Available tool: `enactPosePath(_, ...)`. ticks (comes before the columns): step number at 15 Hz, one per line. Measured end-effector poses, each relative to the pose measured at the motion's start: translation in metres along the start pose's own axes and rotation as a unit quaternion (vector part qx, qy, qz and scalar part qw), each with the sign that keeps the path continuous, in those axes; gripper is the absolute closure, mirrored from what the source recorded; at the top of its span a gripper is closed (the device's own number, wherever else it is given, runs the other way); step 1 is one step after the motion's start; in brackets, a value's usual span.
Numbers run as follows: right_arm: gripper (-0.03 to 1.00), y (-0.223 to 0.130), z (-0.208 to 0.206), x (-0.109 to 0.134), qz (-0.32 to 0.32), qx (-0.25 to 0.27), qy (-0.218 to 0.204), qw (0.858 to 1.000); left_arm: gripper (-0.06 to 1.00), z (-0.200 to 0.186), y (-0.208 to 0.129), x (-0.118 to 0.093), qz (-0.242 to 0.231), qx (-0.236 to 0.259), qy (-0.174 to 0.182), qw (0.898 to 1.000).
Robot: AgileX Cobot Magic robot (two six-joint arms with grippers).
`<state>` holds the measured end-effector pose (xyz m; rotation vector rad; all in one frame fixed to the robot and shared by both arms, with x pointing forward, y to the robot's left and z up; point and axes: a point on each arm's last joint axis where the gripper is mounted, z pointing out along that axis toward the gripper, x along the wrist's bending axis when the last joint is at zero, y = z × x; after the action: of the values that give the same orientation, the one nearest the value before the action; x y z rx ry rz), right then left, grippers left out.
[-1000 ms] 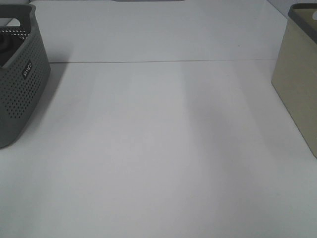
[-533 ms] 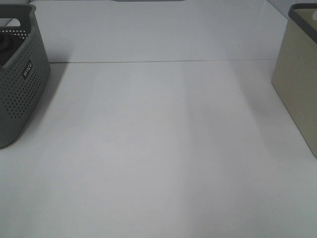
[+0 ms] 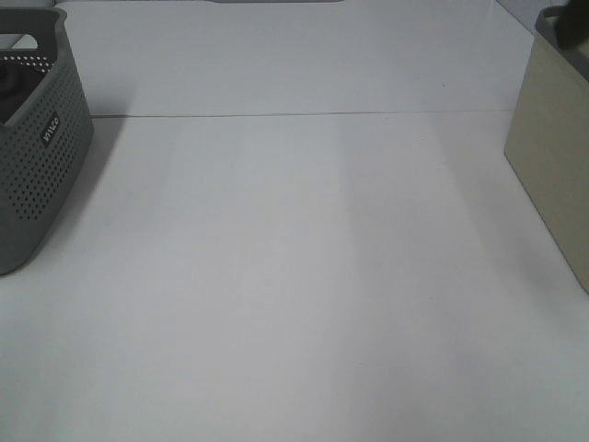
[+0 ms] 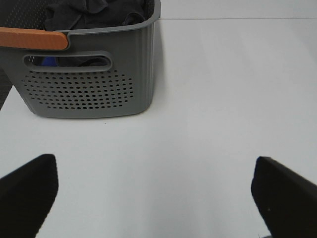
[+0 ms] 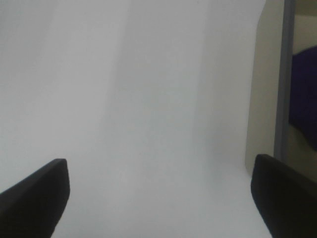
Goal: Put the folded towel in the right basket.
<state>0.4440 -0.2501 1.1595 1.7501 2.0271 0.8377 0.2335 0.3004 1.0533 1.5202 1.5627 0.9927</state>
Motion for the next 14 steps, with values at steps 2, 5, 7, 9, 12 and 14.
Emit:
enactPosePath(2, 0.01, -0.048, -0.016, -0.001, 0.002, -0.003, 0.006, 1.0, -0.05, 0.0, 0.0, 0.0, 0.0, 0.0, 0.0, 1.0)
enactPosePath(5, 0.01, -0.137, -0.039, -0.008, -0.01, -0.048, -0.004, 0.999, -0.05, 0.0, 0.0, 0.0, 0.0, 0.0, 0.0, 1.0)
enactPosePath(7, 0.01, -0.175, -0.043, -0.013, -0.023, -0.091, -0.015, 0.995, -0.05, 0.0, 0.0, 0.0, 0.0, 0.0, 0.0, 1.0)
enactPosePath(9, 0.01, -0.197, -0.044, -0.016, -0.03, -0.12, -0.017, 0.992, -0.05, 0.0, 0.0, 0.0, 0.0, 0.0, 0.0, 1.0)
enactPosePath(12, 0.02, -0.236, -0.044, -0.019, -0.05, -0.174, -0.019, 0.983, -0.05, 0.0, 0.0, 0.0, 0.0, 0.0, 0.0, 1.0)
enactPosePath(14, 0.02, -0.241, -0.041, -0.02, -0.056, -0.167, -0.02, 0.984, -0.05, 0.0, 0.0, 0.0, 0.0, 0.0, 0.0, 1.0)
